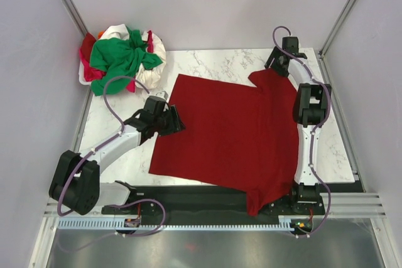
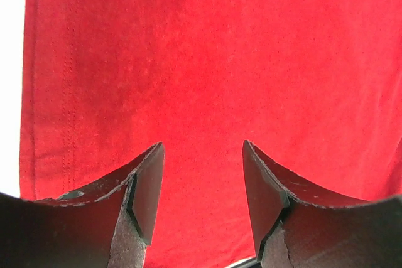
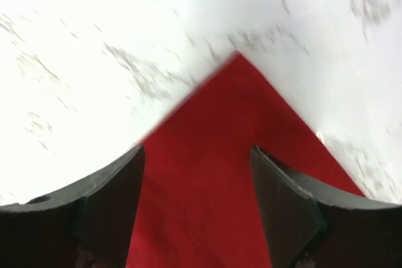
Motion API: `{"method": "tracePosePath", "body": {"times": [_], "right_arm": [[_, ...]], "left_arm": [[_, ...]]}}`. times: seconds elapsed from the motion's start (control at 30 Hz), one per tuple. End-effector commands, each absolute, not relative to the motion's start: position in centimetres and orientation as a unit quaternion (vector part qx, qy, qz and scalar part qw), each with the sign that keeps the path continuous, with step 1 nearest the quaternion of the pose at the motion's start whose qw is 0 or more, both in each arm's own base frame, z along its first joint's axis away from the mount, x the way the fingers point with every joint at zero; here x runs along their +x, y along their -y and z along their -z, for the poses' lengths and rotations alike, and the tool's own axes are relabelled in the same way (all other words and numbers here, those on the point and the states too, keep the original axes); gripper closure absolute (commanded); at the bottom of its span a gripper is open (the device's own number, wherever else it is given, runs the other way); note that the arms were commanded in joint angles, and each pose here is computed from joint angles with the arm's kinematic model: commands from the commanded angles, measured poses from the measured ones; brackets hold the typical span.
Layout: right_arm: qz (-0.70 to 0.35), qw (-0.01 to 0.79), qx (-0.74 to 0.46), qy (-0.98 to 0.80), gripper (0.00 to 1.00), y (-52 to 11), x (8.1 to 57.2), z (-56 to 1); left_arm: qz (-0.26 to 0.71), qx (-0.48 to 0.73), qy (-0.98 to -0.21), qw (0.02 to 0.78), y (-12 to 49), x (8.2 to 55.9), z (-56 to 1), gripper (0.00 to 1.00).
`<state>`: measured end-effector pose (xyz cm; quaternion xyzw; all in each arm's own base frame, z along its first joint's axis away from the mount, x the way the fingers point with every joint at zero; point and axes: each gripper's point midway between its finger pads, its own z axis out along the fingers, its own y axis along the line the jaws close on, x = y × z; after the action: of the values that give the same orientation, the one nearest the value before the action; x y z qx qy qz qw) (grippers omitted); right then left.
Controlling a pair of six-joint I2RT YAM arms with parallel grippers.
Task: Fold and stack the t-shirts
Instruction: Flatten the tshirt out
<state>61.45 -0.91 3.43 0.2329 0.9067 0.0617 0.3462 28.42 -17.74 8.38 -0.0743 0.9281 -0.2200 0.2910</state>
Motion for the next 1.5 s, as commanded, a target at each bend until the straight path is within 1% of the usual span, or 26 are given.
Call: {"method": "tracePosePath", "body": {"times": [0.0, 0.03, 0.07, 0.1, 0.13, 0.17, 0.23, 0.27, 0.3, 0.33, 0.37, 0.43, 0.47, 0.5, 0.77, 0.87, 0.9, 1.03, 1.2, 1.23, 1.27, 1.3, 1.37, 1.4, 1.43, 1.47], "right_arm": [[-0.059, 0.269, 0.25, -0.928, 0.25, 0.6, 60.4, 3.3], [-0.063, 0.282, 0.251, -0.924, 0.26, 0.6, 61.5, 2.5], [-0.08, 0.284, 0.246, -0.923, 0.35, 0.0, 61.9, 2.5], [-0.081, 0.281, 0.244, -0.925, 0.4, -0.3, 62.0, 3.4], [-0.081, 0.287, 0.242, -0.923, 0.51, -0.3, 62.5, 3.0], [-0.079, 0.288, 0.24, -0.924, 0.58, -0.4, 62.6, 3.1], [-0.071, 0.281, 0.238, -0.927, 0.65, -0.3, 62.2, 3.6], [-0.07, 0.282, 0.238, -0.927, 0.74, -0.3, 62.1, 3.3], [-0.07, 0.279, 0.238, -0.928, 0.78, -0.3, 61.9, 3.6], [-0.072, 0.282, 0.236, -0.927, 0.94, -0.5, 62.1, 3.5], [-0.074, 0.279, 0.237, -0.928, 1.0, -0.6, 62.1, 3.8], [-0.082, 0.296, 0.236, -0.922, 1.0, -0.7, 63.3, 2.9], [-0.083, 0.297, 0.241, -0.92, 1.0, -0.7, 63.6, 3.4], [-0.089, 0.318, 0.241, -0.913, 1.0, -0.7, 64.7, 2.1], [-0.099, 0.407, 0.247, -0.874, 1.0, -0.7, 69.0, -0.1], [-0.124, 0.459, 0.26, -0.84, 1.0, -0.9, 71.4, -2.5], [-0.142, 0.493, 0.265, -0.816, 1.0, -1.1, 72.8, -4.2], [-0.167, 0.563, 0.279, -0.76, 1.0, -0.9, 75.3, -8.3], [-0.171, 0.635, 0.278, -0.701, 1.0, -0.1, 77.0, -12.3], [-0.183, 0.646, 0.261, -0.694, 1.0, -2.2, 77.2, -13.2], [-0.193, 0.658, 0.252, -0.683, 1.0, -2.7, 77.4, -13.8], [-0.208, 0.686, 0.236, -0.656, 1.0, -3.2, 77.7, -15.8], [-0.215, 0.706, 0.209, -0.642, 1.0, -4.5, 77.9, -17.4], [-0.212, 0.707, 0.208, -0.642, 0.96, -4.5, 77.8, -17.6], [-0.209, 0.705, 0.208, -0.645, 0.87, -4.4, 77.7, -17.8], [-0.206, 0.695, 0.209, -0.656, 0.71, -4.3, 76.9, -18.3]], "left_arm": [[0.219, -0.097, -0.912, 0.333, 17.3, 29.9, -9.7, 0.4], [0.219, -0.097, -0.912, 0.333, 17.2, 29.9, -9.7, 0.4], [0.219, -0.095, -0.912, 0.334, 17.2, 29.8, -9.7, 0.4], [0.22, -0.094, -0.911, 0.335, 17.2, 29.8, -9.8, 0.4], [0.219, -0.094, -0.913, 0.332, 17.1, 29.5, -9.5, 0.4], [0.22, -0.091, -0.913, 0.332, 17.1, 29.4, -9.5, 0.4], [0.221, -0.089, -0.914, 0.329, 16.9, 28.9, -9.2, 0.4], [0.221, -0.089, -0.914, 0.329, 16.9, 28.7, -9.2, 0.4], [0.22, -0.09, -0.915, 0.327, 16.7, 28.4, -8.9, 0.4], [0.219, -0.09, -0.915, 0.326, 16.7, 28.3, -8.8, 0.4], [0.219, -0.09, -0.915, 0.325, 16.6, 28.2, -8.7, 0.4], [0.218, -0.09, -0.917, 0.323, 16.5, 27.9, -8.4, 0.4], [0.218, -0.09, -0.917, 0.323, 16.5, 27.9, -8.4, 0.4], [0.218, -0.09, -0.917, 0.323, 16.5, 27.9, -8.4, 0.4], [0.223, -0.089, -0.912, 0.332, 16.5, 27.9, -9.1, 0.4], [0.224, -0.089, -0.912, 0.333, 16.5, 28.0, -9.2, 0.4], [0.224, -0.089, -0.911, 0.335, 16.6, 28.1, -9.3, 0.4], [0.227, -0.089, -0.909, 0.339, 16.6, 28.2, -9.7, 0.4], [0.227, -0.089, -0.909, 0.338, 16.6, 28.2, -9.7, 0.4], [0.23, -0.086, -0.909, 0.335, 16.7, 28.0, -9.6, 0.4], [0.217, -0.107, -0.908, 0.343, 16.1, 28.4, -9.5, 0.41], [0.215, -0.109, -0.908, 0.344, 16.1, 28.5, -9.5, 0.41], [0.214, -0.11, -0.907, 0.345, 16.0, 28.6, -9.6, 0.42], [0.216, -0.111, -0.907, 0.345, 16.1, 28.6, -9.7, 0.42], [0.219, -0.112, -0.904, 0.349, 16.2, 28.7, -10.0, 0.42], [0.22, -0.112, -0.904, 0.349, 16.2, 28.6, -10.1, 0.42]]}}
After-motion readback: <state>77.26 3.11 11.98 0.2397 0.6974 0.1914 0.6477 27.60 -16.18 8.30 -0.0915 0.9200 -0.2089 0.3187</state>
